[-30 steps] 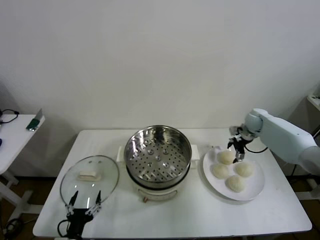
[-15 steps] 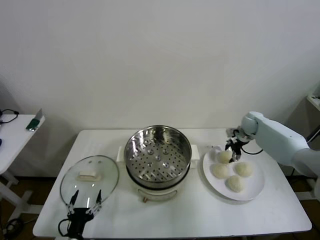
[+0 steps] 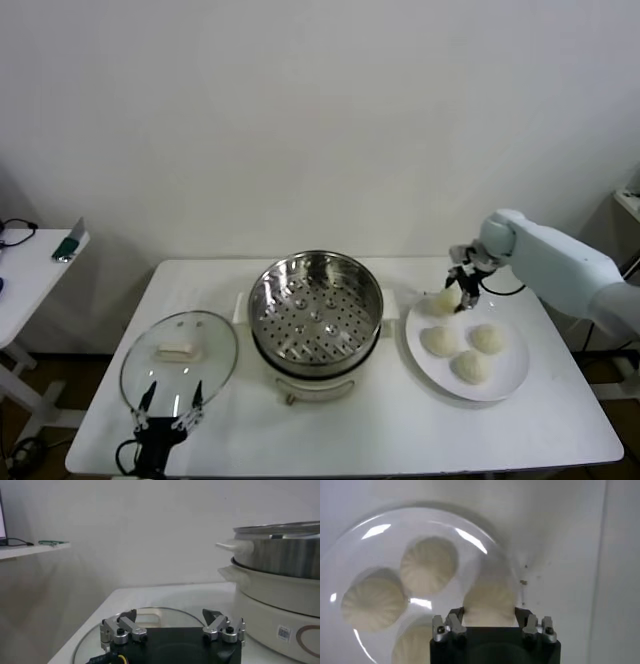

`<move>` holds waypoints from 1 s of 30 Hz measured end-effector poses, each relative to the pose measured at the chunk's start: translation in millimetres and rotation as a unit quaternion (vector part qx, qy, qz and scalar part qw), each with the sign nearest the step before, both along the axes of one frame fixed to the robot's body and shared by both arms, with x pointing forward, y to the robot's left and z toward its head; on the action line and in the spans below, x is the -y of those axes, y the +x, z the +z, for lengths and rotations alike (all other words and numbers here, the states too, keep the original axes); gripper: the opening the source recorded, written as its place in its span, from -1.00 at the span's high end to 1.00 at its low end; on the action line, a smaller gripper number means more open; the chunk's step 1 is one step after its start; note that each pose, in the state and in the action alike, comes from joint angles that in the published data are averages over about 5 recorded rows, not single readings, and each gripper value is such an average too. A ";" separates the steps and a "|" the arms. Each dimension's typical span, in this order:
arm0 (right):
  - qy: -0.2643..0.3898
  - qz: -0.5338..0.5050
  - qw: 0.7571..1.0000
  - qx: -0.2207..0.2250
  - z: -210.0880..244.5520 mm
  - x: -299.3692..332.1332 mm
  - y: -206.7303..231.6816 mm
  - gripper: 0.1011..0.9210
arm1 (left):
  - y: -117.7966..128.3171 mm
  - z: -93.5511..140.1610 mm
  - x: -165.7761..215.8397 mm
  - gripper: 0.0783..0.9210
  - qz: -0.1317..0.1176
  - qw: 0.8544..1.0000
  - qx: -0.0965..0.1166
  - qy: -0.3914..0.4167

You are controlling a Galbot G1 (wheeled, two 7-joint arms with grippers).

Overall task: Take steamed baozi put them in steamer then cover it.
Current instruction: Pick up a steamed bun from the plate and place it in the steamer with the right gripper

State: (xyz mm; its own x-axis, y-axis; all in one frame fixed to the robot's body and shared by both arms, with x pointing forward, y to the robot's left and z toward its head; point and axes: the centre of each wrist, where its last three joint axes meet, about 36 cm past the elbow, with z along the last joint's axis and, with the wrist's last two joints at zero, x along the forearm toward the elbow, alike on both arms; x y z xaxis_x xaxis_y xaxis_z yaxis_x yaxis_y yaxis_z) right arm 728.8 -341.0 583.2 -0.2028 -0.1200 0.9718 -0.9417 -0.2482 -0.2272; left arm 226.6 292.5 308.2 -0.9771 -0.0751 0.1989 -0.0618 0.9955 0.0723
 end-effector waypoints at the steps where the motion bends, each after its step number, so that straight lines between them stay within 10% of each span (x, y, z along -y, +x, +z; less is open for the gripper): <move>1: 0.003 0.017 1.000 0.008 18.4 -8.5 0.7 -0.43 | 0.0 0.2 0.4 -0.77 0.000 1.000 0.000 0.000; 13: 0.018 0.318 0.945 0.070 181.3 -172.2 -56.5 -0.41 | 4.5 1.4 1.0 -0.77 -0.001 1.000 0.004 0.004; 30: -0.061 0.526 0.847 0.046 89.0 -279.3 -67.8 -0.41 | 2.4 1.6 0.6 -0.77 0.007 1.000 0.010 0.007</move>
